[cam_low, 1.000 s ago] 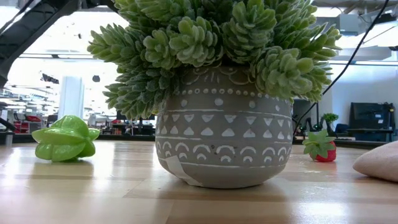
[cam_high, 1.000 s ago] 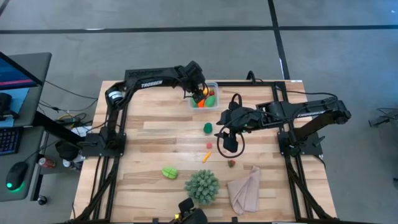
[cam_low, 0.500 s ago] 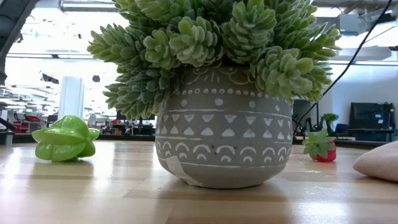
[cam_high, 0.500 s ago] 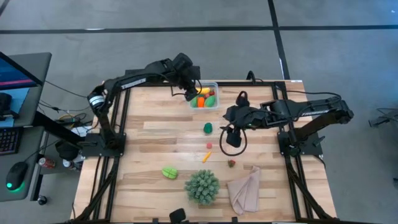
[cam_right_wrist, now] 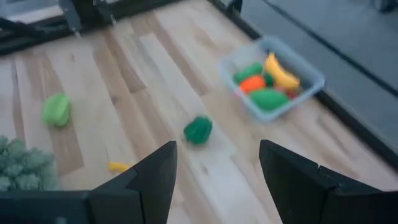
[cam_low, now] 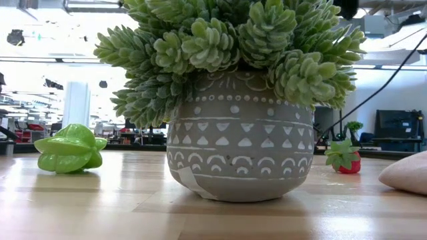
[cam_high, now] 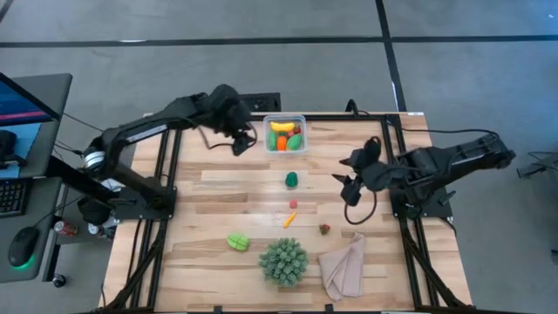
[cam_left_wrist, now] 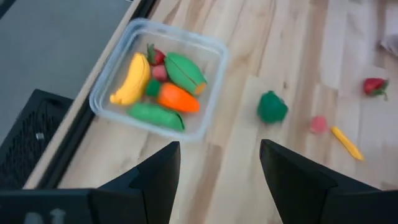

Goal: Pick and placing Produce into tupperware
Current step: Put the strawberry into the transparent bin

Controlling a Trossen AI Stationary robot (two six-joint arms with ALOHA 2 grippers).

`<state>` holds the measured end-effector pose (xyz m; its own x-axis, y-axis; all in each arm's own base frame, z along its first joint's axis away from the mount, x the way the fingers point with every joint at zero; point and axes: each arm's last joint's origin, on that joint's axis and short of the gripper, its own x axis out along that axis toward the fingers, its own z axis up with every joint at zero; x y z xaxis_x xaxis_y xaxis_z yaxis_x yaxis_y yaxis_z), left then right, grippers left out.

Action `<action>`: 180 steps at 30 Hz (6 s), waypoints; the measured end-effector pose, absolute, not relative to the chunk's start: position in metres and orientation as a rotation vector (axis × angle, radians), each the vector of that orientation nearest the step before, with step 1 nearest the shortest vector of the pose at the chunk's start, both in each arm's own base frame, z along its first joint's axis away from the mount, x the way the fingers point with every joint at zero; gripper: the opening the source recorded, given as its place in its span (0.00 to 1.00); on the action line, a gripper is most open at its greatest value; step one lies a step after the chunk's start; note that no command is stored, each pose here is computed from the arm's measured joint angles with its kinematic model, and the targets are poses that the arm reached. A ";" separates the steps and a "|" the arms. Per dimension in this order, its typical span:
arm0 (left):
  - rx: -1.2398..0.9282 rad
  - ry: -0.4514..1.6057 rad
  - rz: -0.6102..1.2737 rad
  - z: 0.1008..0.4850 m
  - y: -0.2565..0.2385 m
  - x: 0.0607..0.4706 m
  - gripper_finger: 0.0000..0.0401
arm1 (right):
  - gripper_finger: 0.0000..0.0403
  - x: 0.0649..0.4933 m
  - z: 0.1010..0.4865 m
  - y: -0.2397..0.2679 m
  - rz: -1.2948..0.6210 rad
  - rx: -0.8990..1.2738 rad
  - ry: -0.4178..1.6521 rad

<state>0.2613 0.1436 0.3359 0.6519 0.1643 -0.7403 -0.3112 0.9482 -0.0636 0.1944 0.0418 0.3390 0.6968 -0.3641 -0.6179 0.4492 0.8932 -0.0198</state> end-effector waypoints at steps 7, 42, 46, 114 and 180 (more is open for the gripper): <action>-0.221 0.695 0.273 0.327 0.104 0.215 0.53 | 0.55 0.181 0.299 0.053 -0.468 0.208 0.721; -0.385 0.486 0.275 0.275 0.018 0.157 0.53 | 0.55 0.211 0.197 0.124 -0.132 -0.066 1.062; -0.396 0.485 0.274 0.275 0.018 0.158 0.53 | 0.55 0.210 0.182 0.130 -0.137 -0.050 1.081; -0.415 0.480 0.299 0.275 0.019 0.157 0.53 | 0.55 0.247 0.129 0.109 -0.069 0.042 1.199; -0.408 0.476 0.317 0.275 0.019 0.157 0.53 | 0.37 0.252 0.131 0.107 -0.131 0.161 1.154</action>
<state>0.1574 0.0190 0.2751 0.8430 0.1981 -0.5000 -0.3846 0.8719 -0.3031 0.2518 0.1074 0.1311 0.3997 -0.0204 -0.9164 0.1858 0.9808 0.0592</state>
